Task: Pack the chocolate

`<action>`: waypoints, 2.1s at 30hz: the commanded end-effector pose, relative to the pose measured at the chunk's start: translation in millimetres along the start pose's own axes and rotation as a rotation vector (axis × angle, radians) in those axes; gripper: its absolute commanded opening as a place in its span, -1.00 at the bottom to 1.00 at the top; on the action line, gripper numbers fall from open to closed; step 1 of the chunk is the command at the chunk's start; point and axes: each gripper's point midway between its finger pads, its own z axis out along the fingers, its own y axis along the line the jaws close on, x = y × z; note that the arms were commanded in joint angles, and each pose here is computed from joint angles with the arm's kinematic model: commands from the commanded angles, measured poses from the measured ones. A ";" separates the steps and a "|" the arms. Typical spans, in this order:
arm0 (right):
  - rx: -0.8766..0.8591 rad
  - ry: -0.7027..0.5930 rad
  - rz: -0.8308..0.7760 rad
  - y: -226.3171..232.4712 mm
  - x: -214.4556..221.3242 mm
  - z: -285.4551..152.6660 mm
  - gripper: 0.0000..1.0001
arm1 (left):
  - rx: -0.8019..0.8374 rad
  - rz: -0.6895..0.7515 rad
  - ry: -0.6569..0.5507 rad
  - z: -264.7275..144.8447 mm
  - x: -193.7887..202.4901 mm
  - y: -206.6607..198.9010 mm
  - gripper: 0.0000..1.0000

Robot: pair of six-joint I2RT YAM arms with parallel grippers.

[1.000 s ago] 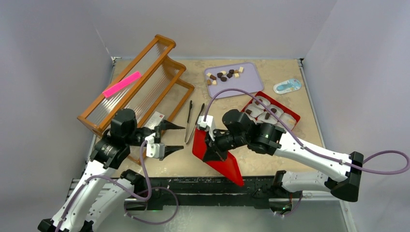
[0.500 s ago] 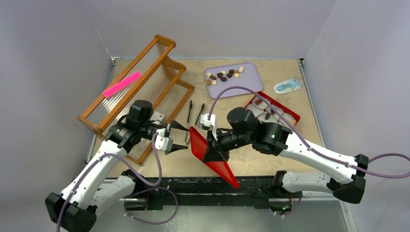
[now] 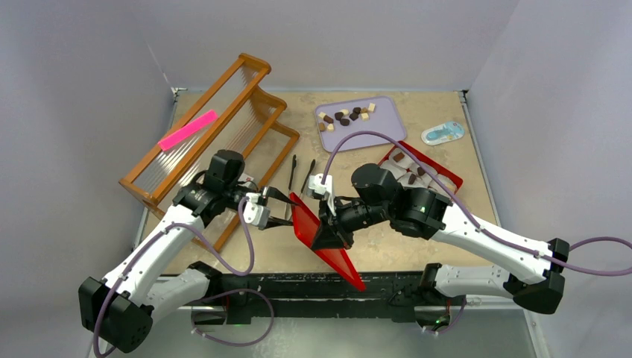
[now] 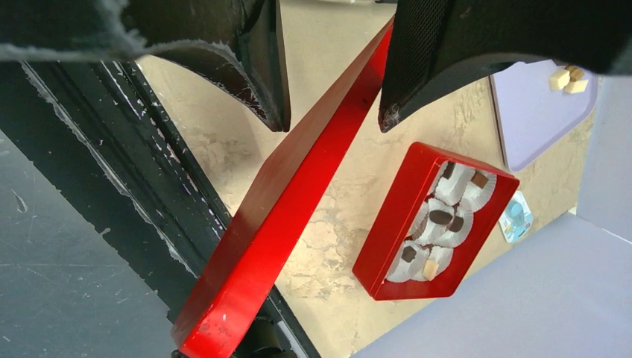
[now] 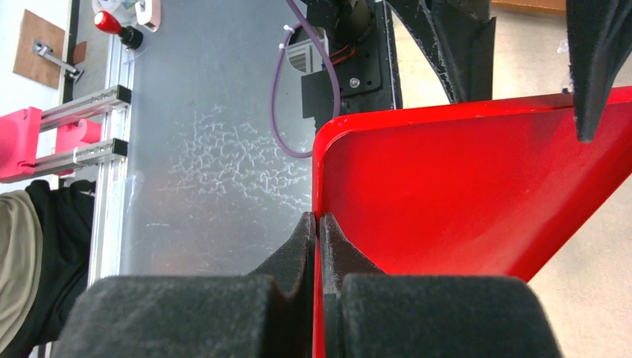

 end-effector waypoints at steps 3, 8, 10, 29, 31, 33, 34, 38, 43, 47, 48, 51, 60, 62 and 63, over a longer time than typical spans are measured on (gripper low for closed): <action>-0.059 -0.073 -0.072 15.6 -21.9 -7.1 -1.00 | 0.025 0.061 -0.086 3.4 -23.8 4.6 -0.18; -0.031 -0.106 -0.079 15.8 -26.2 -14.4 -1.00 | -0.007 0.043 -0.073 0.9 -28.5 8.7 -0.52; -0.018 -0.120 -0.081 15.4 -27.5 -17.2 -1.00 | -0.021 0.040 -0.070 -0.4 -30.2 8.6 -0.58; 0.543 -0.748 0.097 -22.7 -109.6 -150.8 0.65 | -0.481 -0.718 -0.206 -12.5 -51.7 97.8 -1.00; 0.547 -0.781 0.100 -20.2 -112.9 -159.2 0.78 | -0.569 -0.772 -0.272 -19.1 -57.2 113.0 -1.00; 0.554 -0.798 0.109 -20.0 -113.4 -163.4 0.85 | -0.634 -0.839 -0.347 -24.6 -62.5 125.3 -1.00; 0.560 -0.800 0.112 -21.2 -112.8 -164.0 0.85 | -0.650 -0.859 -0.376 -25.8 -63.6 129.4 -1.00; 0.600 -0.773 0.138 -32.1 -105.1 -158.3 0.85 | -0.671 -0.930 -0.435 -24.7 -59.3 142.0 -1.00; 0.645 -0.741 0.195 -47.5 -91.7 -148.1 0.84 | -0.679 -1.074 -0.504 -21.8 -56.0 159.0 -1.00; 0.638 -0.762 0.211 -47.6 -96.2 -147.5 0.83 | -0.678 -1.209 -0.657 -21.3 -62.7 174.1 -1.00; 0.632 -0.766 0.210 -46.6 -98.7 -147.1 0.83 | -0.676 -1.226 -0.689 -20.1 -65.8 178.2 -1.00; 0.631 -0.771 0.211 -45.3 -102.6 -148.5 0.83 | -0.661 -1.242 -0.750 -11.7 -75.8 189.3 -1.00; 0.606 -0.852 0.212 -34.2 -115.4 -165.3 0.82 | -0.632 -1.340 -0.858 37.8 -74.6 220.0 -1.00; 0.606 -0.852 0.202 -31.8 -119.8 -167.7 0.82 | -0.626 -1.349 -0.875 50.8 -72.2 225.2 -1.00; 0.604 -0.847 0.200 -30.9 -120.9 -167.7 0.82 | -0.626 -1.354 -0.887 56.5 -69.9 228.7 -1.00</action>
